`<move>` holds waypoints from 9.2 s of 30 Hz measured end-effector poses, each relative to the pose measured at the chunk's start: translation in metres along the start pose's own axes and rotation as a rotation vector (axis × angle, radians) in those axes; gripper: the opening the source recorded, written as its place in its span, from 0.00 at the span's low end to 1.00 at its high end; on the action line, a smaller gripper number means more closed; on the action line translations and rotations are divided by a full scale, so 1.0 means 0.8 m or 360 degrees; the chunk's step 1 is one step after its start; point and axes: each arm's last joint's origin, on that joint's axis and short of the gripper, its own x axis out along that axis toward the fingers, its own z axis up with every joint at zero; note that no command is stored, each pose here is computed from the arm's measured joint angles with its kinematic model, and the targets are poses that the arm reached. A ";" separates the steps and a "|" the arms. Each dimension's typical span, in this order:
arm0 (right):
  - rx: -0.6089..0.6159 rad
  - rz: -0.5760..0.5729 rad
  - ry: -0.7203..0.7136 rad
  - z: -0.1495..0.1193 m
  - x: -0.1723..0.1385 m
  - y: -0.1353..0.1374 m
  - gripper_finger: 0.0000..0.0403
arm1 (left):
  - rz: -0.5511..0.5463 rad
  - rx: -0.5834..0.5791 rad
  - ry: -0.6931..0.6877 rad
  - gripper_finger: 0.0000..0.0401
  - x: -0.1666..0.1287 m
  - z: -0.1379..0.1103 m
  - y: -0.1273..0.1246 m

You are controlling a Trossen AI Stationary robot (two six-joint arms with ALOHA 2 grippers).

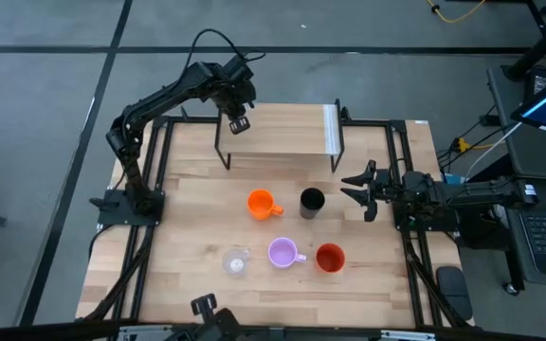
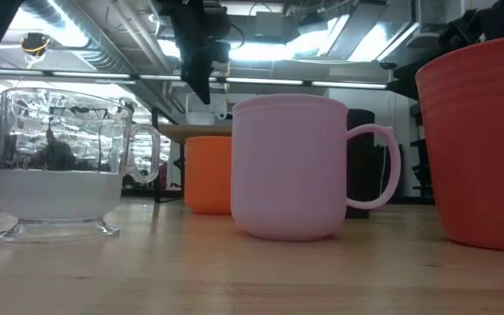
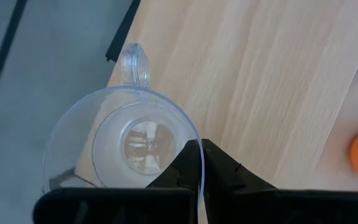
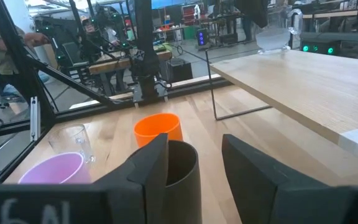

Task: Stack small to large cups/mugs on shelf
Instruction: Put the top transparent mug on top of the shelf, then put the transparent mug on top of the shelf

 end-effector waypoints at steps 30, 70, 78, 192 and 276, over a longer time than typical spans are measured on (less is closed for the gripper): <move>-0.0002 0.0000 -0.0002 0.000 0.000 0.000 0.38 | -0.0162 0.0294 0.0014 0.01 0.000 -0.009 0.007; -0.0004 0.0001 -0.0004 0.001 0.000 0.000 0.38 | 0.0002 0.0367 -0.0114 0.28 -0.047 -0.015 -0.004; -0.0004 0.0001 -0.0004 0.001 0.000 0.000 0.38 | -0.0191 0.0099 -0.0333 0.28 -0.094 -0.017 -0.052; -0.0015 0.0204 0.0029 0.000 0.000 0.005 0.38 | -0.0360 -0.0487 0.0410 0.47 0.082 -0.211 -0.441; -0.0053 0.0205 0.0007 0.001 0.000 0.005 0.38 | 0.0001 0.0036 0.0401 0.01 0.012 -0.017 -0.026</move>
